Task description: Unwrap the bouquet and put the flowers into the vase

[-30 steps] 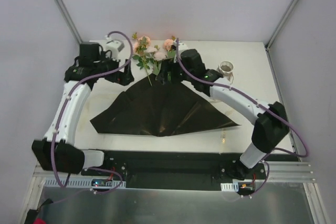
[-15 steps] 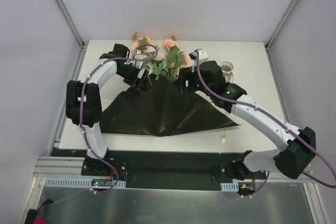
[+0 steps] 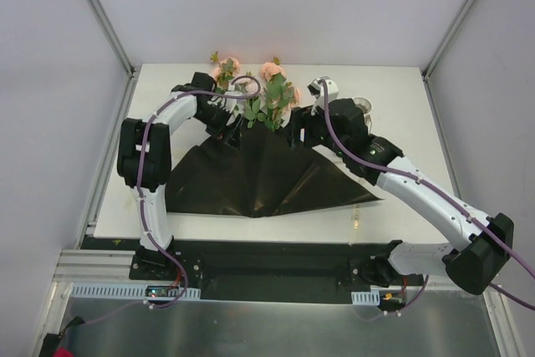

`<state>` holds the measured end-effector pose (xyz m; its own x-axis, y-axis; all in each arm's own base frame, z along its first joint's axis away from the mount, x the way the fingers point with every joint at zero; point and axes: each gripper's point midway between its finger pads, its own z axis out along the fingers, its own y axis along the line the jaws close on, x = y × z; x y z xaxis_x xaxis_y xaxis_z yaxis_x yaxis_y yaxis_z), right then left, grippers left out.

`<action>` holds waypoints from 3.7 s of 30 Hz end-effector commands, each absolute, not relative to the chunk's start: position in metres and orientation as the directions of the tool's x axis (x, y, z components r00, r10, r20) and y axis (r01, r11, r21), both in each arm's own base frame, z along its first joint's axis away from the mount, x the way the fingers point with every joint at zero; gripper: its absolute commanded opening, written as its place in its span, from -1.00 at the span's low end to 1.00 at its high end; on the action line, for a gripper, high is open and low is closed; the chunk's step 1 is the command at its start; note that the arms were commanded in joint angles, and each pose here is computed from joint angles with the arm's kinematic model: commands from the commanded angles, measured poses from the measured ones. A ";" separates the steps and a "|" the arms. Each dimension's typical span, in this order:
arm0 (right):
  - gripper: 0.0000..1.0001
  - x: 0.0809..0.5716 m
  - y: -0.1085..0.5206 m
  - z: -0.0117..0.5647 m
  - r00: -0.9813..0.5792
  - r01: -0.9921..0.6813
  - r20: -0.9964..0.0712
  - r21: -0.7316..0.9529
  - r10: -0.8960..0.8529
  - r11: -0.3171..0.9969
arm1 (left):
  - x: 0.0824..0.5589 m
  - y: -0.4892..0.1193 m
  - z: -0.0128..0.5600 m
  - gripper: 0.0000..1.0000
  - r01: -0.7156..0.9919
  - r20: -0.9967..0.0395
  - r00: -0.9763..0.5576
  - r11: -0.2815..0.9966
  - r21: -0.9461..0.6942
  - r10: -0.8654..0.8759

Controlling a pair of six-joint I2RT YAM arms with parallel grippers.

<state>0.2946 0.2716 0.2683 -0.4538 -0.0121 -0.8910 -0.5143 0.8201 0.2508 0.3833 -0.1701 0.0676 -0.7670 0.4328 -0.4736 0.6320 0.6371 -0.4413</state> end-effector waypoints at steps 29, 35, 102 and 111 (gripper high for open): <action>0.34 0.287 0.279 0.295 -0.394 -0.563 -0.919 0.271 0.035 0.781 | 0.358 -0.180 0.105 -0.71 0.730 -0.542 -0.672 0.574 -0.370 0.505; 0.35 0.290 0.271 0.302 -0.363 -0.559 -0.932 0.218 0.000 0.800 | 0.348 -0.185 0.136 -0.93 0.760 -0.598 -0.628 0.558 -0.333 0.498; 0.32 0.293 0.264 0.276 -0.395 -0.555 -0.918 0.251 0.014 0.793 | 0.376 -0.200 0.041 0.09 0.710 -0.429 -0.701 0.609 -0.353 0.569; 0.32 0.295 0.268 0.282 -0.387 -0.562 -0.922 0.259 0.027 0.785 | 0.370 -0.201 0.052 -0.63 0.723 -0.453 -0.687 0.592 -0.356 0.568</action>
<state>0.2946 0.2629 0.2553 -0.4351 -0.0312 -0.8998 -0.5393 0.8093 0.2328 0.3754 -0.1971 0.0365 -0.7036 0.5686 -0.4262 0.7075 0.6162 -0.3460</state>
